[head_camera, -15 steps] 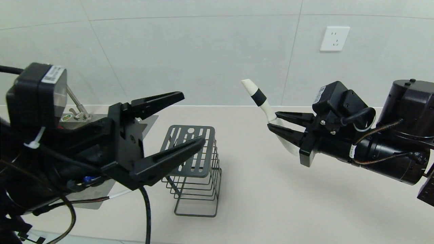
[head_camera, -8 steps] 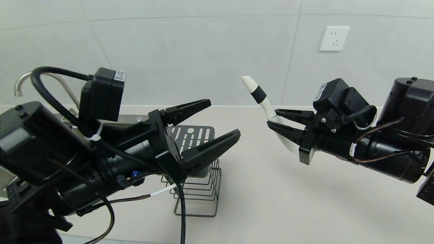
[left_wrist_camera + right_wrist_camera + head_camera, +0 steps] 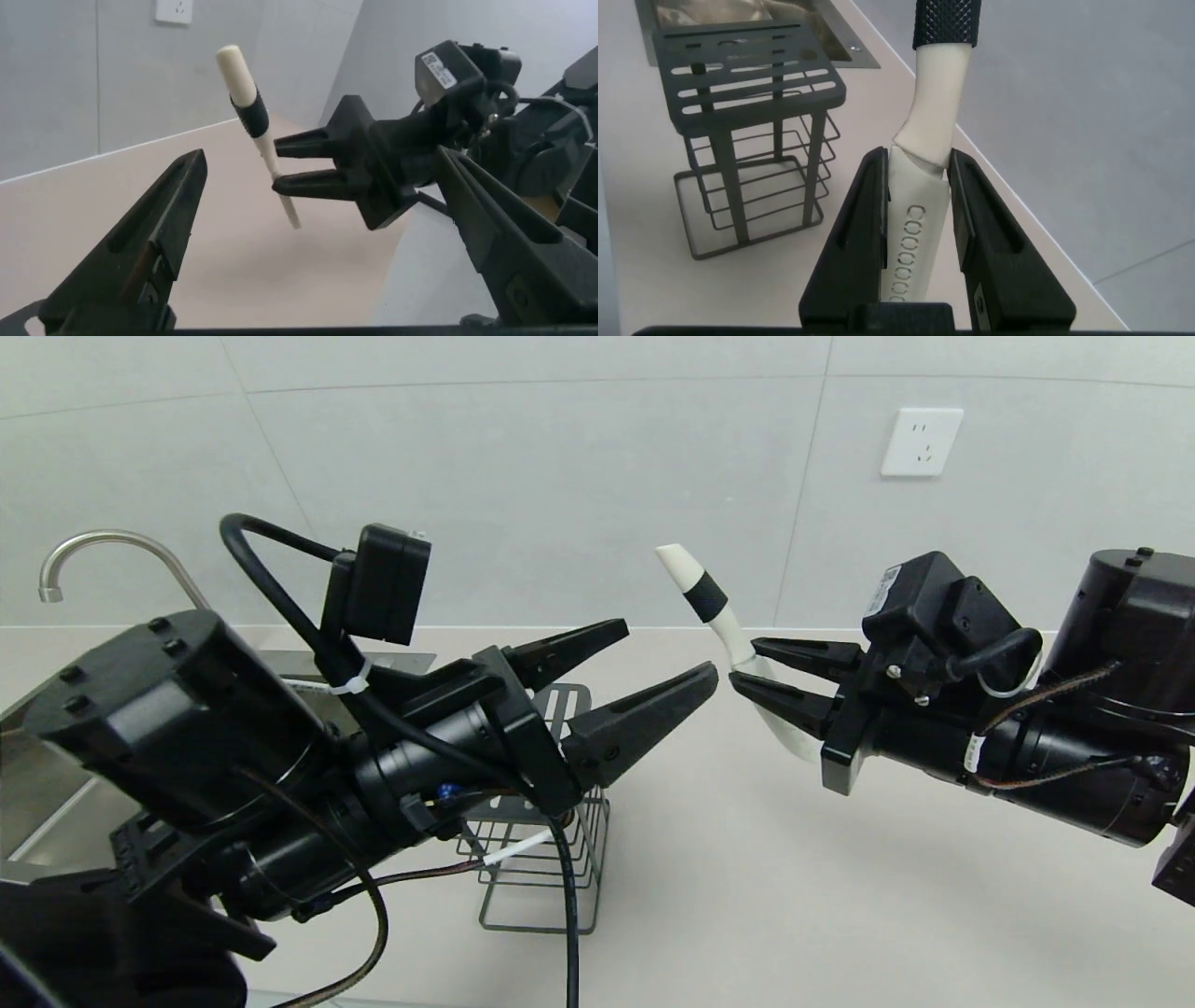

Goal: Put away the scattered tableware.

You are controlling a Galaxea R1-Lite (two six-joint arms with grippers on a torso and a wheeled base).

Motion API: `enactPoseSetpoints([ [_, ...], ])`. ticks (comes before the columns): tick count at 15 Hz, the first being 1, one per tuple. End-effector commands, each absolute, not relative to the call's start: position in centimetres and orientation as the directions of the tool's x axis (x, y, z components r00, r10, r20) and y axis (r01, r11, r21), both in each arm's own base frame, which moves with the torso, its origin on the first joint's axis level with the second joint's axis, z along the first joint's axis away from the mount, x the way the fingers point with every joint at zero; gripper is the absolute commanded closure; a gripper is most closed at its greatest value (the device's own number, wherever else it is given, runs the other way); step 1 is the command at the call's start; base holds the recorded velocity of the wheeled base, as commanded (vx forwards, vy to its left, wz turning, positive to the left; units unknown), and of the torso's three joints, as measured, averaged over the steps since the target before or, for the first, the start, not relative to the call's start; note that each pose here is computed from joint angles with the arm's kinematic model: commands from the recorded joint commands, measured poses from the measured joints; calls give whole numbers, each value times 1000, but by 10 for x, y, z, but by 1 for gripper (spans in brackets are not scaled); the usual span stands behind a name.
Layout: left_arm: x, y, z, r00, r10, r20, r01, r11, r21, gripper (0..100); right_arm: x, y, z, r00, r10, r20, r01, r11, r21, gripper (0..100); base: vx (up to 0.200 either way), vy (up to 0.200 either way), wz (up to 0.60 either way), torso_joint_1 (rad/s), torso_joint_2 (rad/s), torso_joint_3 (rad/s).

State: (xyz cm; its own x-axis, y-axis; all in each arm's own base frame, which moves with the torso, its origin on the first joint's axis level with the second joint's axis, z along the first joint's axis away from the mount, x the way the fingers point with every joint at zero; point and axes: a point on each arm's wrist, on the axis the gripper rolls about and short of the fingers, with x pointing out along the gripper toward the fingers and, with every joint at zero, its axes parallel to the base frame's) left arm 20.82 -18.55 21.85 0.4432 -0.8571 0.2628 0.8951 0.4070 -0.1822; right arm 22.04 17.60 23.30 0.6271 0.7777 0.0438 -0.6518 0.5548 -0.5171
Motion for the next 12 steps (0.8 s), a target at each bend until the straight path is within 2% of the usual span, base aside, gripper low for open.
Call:
enactPoseSetpoints([
  [1, 212, -189, 215, 442, -861, 251, 895, 406, -185, 0, 215, 175, 236, 618, 785, 55, -654, 551, -518, 100, 0, 0, 0, 0, 0, 0],
  [3, 217, -194, 216, 426, -864, 266, 904, 394, -168, 0, 206, 170, 240, 596, 800, 67, -663, 537, -522, 100, 0, 0, 0, 0, 0, 0],
  [6, 215, -206, 210, 341, -899, 274, 939, 315, -136, 0, 192, 159, 239, 595, 801, 70, -663, 538, -521, 100, 0, 0, 0, 0, 0, 0],
  [12, 224, -234, 216, 294, -904, 311, 956, 276, -104, 0, 170, 140, 244, 596, 796, 100, -647, 551, -527, 100, 0, 0, 0, 0, 0, 0],
])
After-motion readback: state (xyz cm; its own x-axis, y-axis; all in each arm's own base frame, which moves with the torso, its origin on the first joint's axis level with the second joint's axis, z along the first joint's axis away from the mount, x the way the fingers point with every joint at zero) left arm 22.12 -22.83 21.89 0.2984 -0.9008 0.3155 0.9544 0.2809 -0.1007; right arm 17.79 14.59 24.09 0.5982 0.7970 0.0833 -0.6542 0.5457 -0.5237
